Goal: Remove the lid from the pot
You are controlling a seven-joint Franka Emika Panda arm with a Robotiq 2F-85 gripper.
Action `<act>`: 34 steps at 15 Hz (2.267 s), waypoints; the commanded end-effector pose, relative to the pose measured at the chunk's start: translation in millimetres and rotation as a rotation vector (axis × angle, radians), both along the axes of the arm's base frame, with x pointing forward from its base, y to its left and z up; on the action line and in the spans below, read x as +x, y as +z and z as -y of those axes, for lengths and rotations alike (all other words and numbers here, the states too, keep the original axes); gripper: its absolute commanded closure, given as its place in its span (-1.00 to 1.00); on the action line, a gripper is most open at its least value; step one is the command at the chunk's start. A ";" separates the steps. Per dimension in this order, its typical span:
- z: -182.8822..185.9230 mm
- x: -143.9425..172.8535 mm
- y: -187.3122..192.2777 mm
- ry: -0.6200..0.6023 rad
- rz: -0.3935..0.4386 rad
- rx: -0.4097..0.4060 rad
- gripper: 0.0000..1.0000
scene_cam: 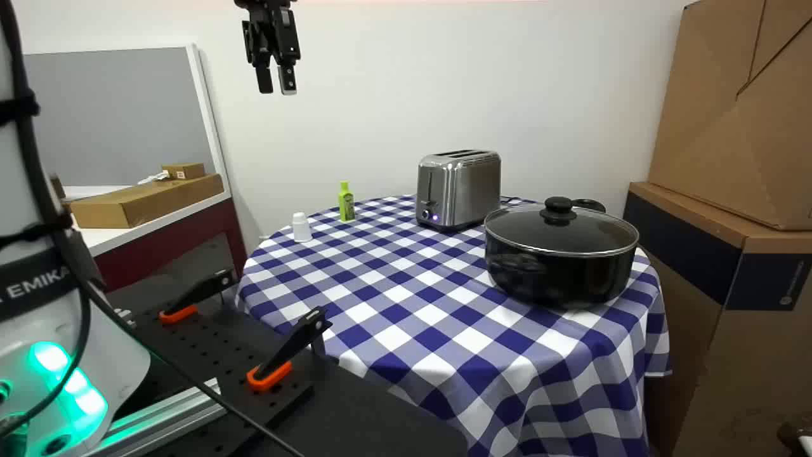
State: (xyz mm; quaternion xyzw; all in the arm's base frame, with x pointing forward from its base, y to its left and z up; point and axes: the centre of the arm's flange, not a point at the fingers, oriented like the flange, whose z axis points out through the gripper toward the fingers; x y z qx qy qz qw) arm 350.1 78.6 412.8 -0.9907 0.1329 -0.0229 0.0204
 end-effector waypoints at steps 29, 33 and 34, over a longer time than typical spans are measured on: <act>332.7 231.7 -120.4 -0.730 0.230 -0.016 -1.00; 354.9 240.6 -135.0 -0.760 0.190 -0.035 -1.00; 359.6 241.8 -138.3 -0.765 0.178 -0.039 -1.00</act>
